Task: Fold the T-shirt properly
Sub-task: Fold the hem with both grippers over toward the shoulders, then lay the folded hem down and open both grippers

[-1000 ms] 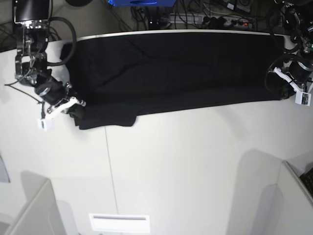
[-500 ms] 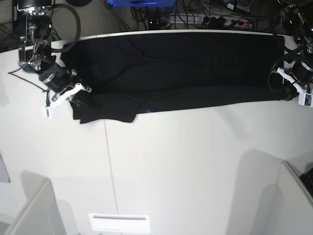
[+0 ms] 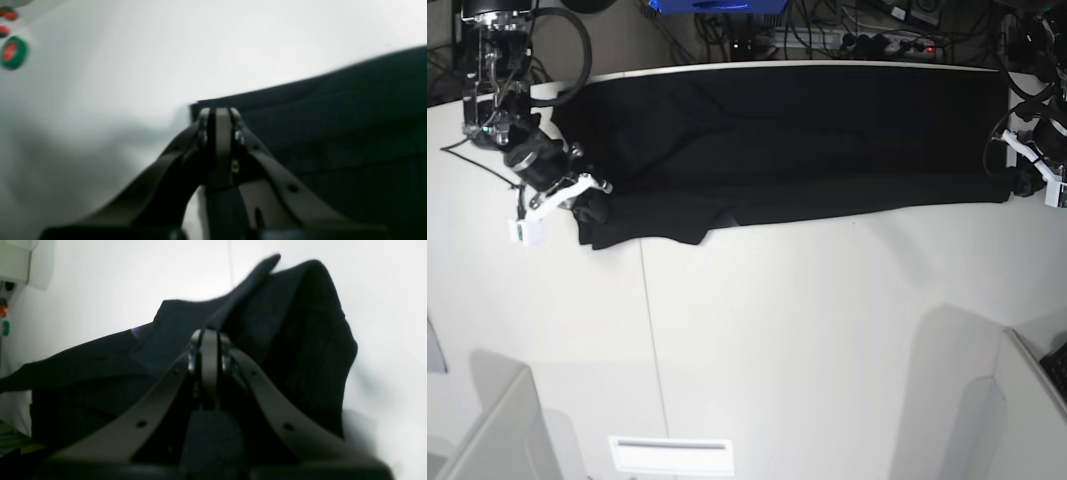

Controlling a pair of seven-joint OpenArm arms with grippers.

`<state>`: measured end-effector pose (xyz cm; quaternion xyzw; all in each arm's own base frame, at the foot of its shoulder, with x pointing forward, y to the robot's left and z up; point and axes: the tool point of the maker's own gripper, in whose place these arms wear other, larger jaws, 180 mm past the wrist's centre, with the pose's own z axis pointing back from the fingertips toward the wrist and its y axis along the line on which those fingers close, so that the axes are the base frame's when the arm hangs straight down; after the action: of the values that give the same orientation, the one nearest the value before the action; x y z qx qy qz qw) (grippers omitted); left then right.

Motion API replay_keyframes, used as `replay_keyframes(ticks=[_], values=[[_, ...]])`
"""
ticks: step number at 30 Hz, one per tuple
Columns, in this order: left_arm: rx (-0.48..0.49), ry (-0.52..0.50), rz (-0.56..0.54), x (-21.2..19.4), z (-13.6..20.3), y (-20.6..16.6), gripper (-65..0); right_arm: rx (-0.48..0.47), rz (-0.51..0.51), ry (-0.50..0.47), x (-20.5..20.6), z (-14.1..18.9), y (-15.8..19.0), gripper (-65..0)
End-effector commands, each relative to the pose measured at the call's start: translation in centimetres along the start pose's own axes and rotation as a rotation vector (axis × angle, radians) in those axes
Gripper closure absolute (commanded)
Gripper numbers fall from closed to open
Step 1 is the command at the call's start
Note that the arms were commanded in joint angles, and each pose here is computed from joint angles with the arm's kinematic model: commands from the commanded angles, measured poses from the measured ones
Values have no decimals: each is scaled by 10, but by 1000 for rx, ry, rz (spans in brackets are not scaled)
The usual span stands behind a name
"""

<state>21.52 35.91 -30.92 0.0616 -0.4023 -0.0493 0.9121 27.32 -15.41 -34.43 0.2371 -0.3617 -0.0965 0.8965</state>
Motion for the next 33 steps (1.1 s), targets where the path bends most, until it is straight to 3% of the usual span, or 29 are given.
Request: replay_keyframes(ticks=[1, 14, 21, 33], values=[[7, -46, -39, 17, 6, 3, 0, 13, 22, -45, 16, 4, 4, 0], [-39, 8, -112, -2, 17, -8, 0, 18, 18, 11, 5, 4, 6, 0], [-7, 33, -100, -13, 28, 4, 0, 7, 5, -35, 12, 22, 6, 0], [-21, 57, -152, -18, 41, -6, 0, -2, -45, 51, -13, 27, 4, 0]])
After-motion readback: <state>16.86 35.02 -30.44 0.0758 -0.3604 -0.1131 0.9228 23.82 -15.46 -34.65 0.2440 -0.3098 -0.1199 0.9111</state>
